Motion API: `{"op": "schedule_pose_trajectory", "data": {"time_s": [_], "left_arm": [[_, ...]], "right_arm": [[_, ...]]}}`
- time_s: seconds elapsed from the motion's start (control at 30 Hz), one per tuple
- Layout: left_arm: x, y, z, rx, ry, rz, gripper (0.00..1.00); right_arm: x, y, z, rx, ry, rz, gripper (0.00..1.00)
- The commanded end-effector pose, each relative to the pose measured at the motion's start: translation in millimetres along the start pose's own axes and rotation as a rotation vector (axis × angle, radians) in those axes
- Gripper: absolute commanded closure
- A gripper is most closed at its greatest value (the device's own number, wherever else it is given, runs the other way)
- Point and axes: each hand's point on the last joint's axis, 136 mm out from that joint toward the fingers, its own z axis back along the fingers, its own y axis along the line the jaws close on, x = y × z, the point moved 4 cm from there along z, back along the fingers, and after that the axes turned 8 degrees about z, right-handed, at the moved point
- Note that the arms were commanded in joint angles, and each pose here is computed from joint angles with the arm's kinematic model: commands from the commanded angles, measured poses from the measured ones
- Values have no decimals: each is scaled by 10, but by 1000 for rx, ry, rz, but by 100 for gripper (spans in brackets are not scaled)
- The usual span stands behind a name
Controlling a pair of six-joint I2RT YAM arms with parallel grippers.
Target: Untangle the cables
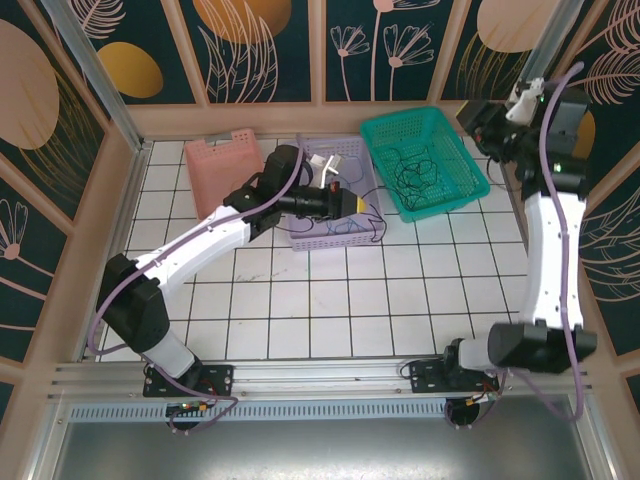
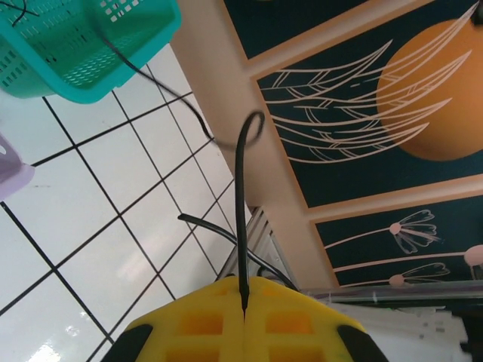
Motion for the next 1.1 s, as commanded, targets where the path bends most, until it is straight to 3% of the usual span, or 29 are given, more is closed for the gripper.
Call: {"op": "schedule_pose_trajectory", "data": {"time_s": [0.0,0.13,0.27,0.5,0.6,1.07], "left_arm": [[107,-186,35,-42,-12,-7,100],[153,-183,44,-34,-30,-11,100],[129,-178,40,-36,-12,-22,100],[47,-122,36,-23,36,-50,100],[39,-90,36,-5,34,-58,100],[63,-103,14,-15,37,-62,100]], "right_arm": [[-562,84,36,-5,109,-41,70],[-1263,327,25,83,228,-81,74],[-1680,332,-132,114,360,-67,68],[-1636,301,-441,119,454,30,61],[-1732,257,-543,132,531,37,64],[-1961,157,-600,145,593,-18,70]]}}
